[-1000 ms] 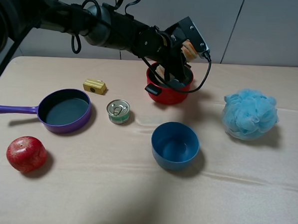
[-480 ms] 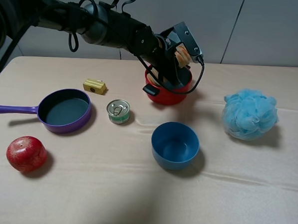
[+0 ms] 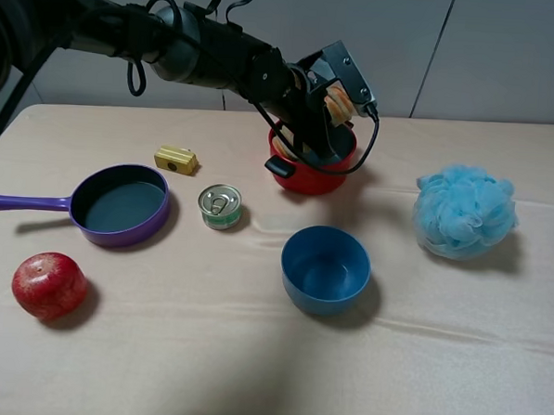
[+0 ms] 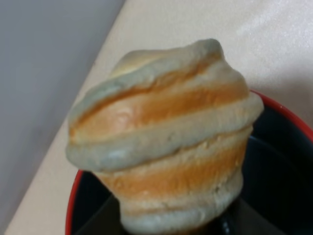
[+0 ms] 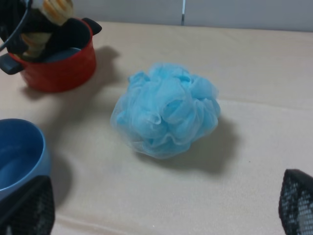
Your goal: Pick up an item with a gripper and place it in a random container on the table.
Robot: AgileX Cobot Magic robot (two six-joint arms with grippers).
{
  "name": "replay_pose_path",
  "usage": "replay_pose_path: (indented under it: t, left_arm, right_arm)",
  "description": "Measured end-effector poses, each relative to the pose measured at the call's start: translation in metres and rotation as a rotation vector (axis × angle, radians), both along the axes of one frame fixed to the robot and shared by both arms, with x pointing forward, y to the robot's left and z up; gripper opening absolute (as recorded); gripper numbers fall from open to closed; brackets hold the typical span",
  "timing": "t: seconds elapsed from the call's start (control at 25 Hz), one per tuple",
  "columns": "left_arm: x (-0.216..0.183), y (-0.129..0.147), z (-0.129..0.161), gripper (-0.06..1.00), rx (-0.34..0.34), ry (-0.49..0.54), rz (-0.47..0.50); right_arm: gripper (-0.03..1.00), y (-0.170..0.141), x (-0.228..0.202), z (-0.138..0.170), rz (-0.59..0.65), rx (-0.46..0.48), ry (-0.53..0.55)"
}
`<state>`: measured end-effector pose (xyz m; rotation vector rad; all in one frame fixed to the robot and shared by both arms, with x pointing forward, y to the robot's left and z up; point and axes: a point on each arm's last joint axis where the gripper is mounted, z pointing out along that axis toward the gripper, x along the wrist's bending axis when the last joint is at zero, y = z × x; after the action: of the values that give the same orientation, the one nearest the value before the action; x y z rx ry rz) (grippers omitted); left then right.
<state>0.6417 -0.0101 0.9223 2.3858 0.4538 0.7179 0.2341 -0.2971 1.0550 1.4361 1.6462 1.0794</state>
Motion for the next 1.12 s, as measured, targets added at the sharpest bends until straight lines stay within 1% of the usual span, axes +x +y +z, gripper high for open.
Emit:
replay_pose_path:
  t: [0.04, 0.12, 0.2, 0.28, 0.36, 0.44, 0.56, 0.68, 1.12]
  left_arm:
    - [-0.0003, 0.0003, -0.0005, 0.33, 0.004, 0.006, 0.0]
    - [-0.0011, 0.0009, -0.0015, 0.41, 0.015, 0.017, 0.0]
    - [-0.0018, 0.0016, -0.0026, 0.55, 0.026, 0.029, 0.0]
    - [-0.002, 0.0018, -0.0028, 0.73, 0.028, 0.031, 0.0]
    - [-0.0019, 0.0017, -0.0027, 0.88, 0.027, 0.031, 0.0]
    - [-0.0019, 0.0017, -0.0027, 0.95, 0.027, 0.031, 0.0]
    - [-0.0019, 0.0017, -0.0026, 0.98, 0.026, 0.031, 0.001]
    - [-0.0017, 0.0015, -0.0024, 0.99, 0.023, 0.028, 0.001]
    - [-0.0013, 0.0011, -0.0019, 0.99, 0.017, 0.022, 0.002]
  right_arm:
    - [0.69, 0.0, 0.0, 0.0, 0.0, 0.0, 0.0]
    - [0.69, 0.0, 0.0, 0.0, 0.0, 0.0, 0.0]
    - [0.69, 0.0001, 0.0, 0.0, 0.0, 0.001, 0.0]
    - [0.69, 0.0001, 0.0, 0.0, 0.0, 0.001, 0.0]
    - [0.69, 0.0001, 0.0, 0.0, 0.0, 0.001, 0.0]
    - [0.69, 0.0001, 0.0, 0.0, 0.0, 0.001, 0.0]
    - [0.69, 0.0001, 0.0, 0.0, 0.0, 0.001, 0.0]
    - [0.69, 0.0001, 0.0, 0.0, 0.0, 0.001, 0.0]
    - [0.69, 0.0002, 0.0, 0.0, 0.001, 0.002, 0.0]
